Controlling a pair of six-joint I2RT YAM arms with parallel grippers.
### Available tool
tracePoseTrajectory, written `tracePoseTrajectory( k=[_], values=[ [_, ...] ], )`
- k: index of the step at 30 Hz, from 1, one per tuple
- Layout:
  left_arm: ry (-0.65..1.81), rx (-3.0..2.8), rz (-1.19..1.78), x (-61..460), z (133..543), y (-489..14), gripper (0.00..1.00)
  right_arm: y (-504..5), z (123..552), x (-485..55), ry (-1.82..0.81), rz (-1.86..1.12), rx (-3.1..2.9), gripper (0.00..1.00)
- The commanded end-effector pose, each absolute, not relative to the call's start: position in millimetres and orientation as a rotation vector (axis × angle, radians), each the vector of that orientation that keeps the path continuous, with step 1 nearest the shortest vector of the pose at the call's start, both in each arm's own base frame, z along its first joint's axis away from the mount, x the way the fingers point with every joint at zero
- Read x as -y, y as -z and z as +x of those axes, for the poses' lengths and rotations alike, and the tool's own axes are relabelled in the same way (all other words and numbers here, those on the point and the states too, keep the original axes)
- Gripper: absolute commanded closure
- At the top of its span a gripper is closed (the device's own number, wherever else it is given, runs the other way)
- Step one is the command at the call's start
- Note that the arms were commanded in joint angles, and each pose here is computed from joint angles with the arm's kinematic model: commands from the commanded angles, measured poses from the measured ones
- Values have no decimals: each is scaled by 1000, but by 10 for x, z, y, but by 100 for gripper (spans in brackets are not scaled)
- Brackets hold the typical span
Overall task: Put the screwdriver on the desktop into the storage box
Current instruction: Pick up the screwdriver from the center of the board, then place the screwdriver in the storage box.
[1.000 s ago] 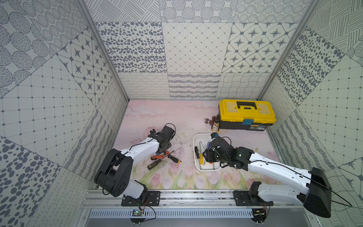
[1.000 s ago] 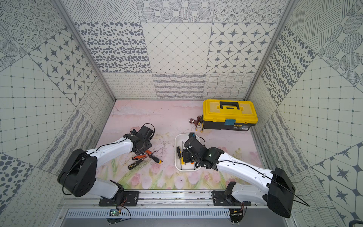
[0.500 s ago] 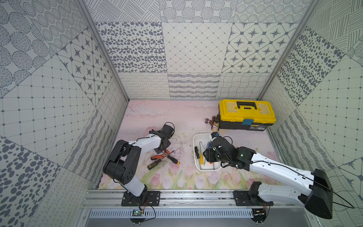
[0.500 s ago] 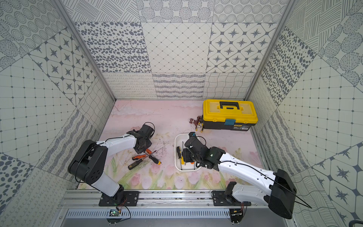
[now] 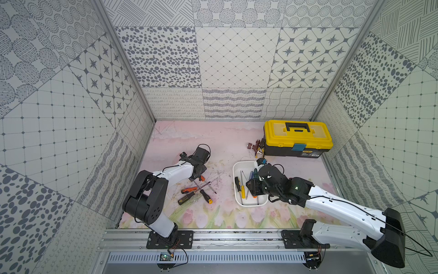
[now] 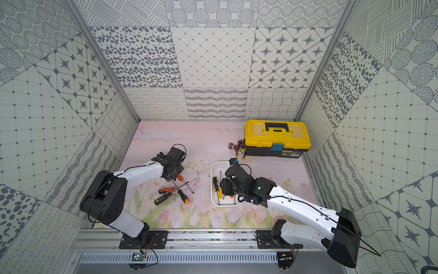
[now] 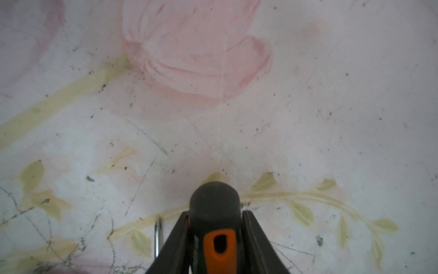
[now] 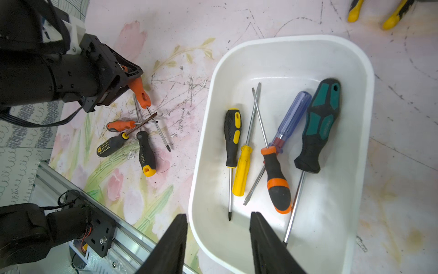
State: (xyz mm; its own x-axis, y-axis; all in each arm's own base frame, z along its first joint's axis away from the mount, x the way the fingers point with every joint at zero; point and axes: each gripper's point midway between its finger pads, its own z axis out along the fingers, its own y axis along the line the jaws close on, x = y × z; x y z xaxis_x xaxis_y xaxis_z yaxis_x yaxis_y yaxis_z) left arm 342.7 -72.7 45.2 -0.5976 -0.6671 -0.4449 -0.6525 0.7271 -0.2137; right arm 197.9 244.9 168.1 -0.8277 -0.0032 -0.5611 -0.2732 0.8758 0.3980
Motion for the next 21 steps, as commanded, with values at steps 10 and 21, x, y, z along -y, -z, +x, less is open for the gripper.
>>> tracePoseTrajectory(
  k=[10,21],
  values=[
    [566,-2116,-947,1096,3784,-1296,100,-1972,1892,-2583,-832,-249,-2360,51],
    [1210,-2074,-430,2015,3196,-2271,100,-2159,1682,-2923,-1134,-377,-2283,31]
  ],
)
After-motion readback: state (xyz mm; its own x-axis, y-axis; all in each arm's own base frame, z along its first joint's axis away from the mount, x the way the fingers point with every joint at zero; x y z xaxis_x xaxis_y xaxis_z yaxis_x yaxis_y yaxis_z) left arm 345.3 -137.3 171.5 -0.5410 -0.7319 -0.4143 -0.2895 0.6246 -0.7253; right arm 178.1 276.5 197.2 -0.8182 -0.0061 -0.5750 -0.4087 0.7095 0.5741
